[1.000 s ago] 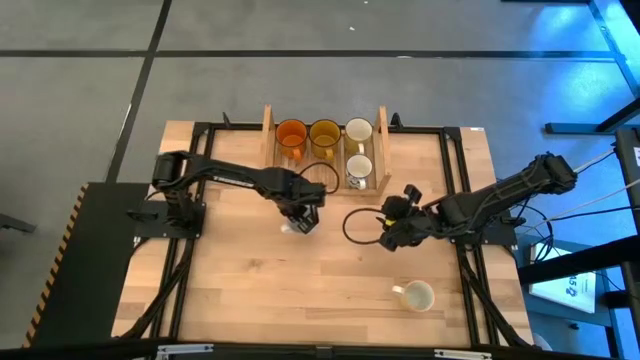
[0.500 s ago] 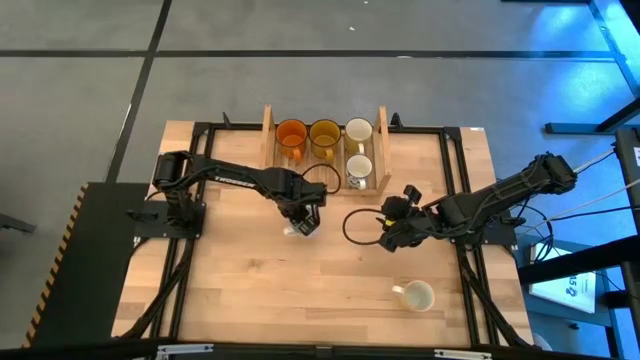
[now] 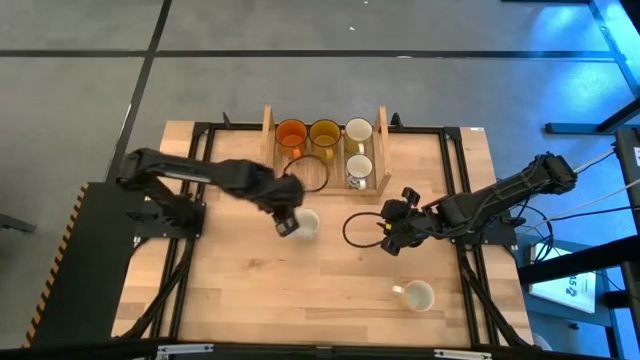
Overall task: Place coffee mugs
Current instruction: Put the light blue mug on the shelf, then put the light yellow mug on the shelf
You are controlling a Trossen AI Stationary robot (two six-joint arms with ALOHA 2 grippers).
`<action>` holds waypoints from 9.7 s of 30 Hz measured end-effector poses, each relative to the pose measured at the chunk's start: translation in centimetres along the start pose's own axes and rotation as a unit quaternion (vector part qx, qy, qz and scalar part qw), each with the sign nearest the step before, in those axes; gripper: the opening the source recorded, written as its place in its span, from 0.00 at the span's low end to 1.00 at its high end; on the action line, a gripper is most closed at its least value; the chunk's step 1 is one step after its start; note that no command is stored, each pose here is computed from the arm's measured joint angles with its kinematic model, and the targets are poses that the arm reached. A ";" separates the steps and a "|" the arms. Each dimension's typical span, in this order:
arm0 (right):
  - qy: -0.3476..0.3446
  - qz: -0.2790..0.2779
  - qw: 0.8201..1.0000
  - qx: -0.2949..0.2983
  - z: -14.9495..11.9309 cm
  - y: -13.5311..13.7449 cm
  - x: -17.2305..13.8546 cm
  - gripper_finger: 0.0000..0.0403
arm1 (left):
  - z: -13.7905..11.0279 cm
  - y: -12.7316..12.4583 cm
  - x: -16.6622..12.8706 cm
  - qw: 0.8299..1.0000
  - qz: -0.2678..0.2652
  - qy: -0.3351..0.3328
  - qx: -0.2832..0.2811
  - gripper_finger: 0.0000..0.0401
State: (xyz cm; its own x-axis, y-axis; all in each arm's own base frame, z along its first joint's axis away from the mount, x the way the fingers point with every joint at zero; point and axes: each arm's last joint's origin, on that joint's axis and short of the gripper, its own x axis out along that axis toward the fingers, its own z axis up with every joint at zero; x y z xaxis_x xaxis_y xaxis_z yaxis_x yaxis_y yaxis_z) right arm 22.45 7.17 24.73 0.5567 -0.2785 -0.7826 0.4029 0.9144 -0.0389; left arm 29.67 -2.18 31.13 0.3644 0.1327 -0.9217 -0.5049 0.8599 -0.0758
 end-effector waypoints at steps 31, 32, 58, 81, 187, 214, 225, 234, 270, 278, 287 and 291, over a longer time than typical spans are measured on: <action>-0.025 0.021 0.999 -0.005 0.3 0.4 -0.4 0.40 | -10.1 -0.7 7.1 0.977 -0.050 -0.191 0.084 0.40; -0.026 0.021 0.999 0.000 0.3 0.4 -0.4 0.40 | -10.1 -0.6 7.1 0.976 -0.048 -0.190 0.092 0.42; -0.038 0.004 0.999 0.012 0.4 0.4 -0.4 0.40 | -9.4 -2.1 11.2 0.978 -0.050 -0.179 0.097 0.27; -0.102 -0.089 0.991 -0.010 0.8 -0.2 -0.5 0.40 | -3.9 -0.6 6.0 0.926 0.109 -0.293 -0.213 0.15; 0.330 -0.049 0.850 0.408 -2.1 13.6 -6.9 0.40 | -13.7 3.6 0.3 0.952 -0.059 -0.267 0.137 0.36; 0.265 -0.225 0.803 0.484 -4.1 15.0 -1.4 0.40 | -13.6 3.7 0.2 0.951 -0.043 -0.278 0.131 0.36; 0.271 -0.229 0.804 0.477 -4.5 15.2 -1.0 0.21 | -13.6 3.7 0.2 0.950 -0.041 -0.280 0.131 0.36; 0.268 -0.221 0.823 0.449 -4.5 15.2 -1.2 0.02 | -13.6 3.7 0.2 0.950 -0.040 -0.280 0.131 0.36; 0.131 -0.002 0.989 -0.064 2.9 15.0 1.5 0.00 | -13.6 3.7 0.2 0.950 -0.039 -0.280 0.131 0.36; 0.125 0.037 0.984 -0.122 5.2 13.9 3.2 0.00 | -13.6 3.7 0.2 0.950 -0.040 -0.280 0.130 0.36; 0.140 0.075 0.973 -0.166 6.5 12.5 4.7 0.00 | -13.6 3.7 0.2 0.950 -0.040 -0.280 0.130 0.36; 0.122 0.048 0.977 -0.168 7.5 11.5 5.4 0.00 | -13.6 3.7 0.2 0.950 -0.038 -0.281 0.130 0.36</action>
State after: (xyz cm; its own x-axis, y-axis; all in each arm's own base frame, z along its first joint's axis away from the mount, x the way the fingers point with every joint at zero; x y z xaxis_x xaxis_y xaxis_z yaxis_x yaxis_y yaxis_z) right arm 35.52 13.99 24.66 0.3748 -0.1460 -0.9155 0.0725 0.9891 -0.1281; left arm 17.24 -5.64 25.49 0.7896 0.2440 -0.5630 -0.2761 0.9607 0.0290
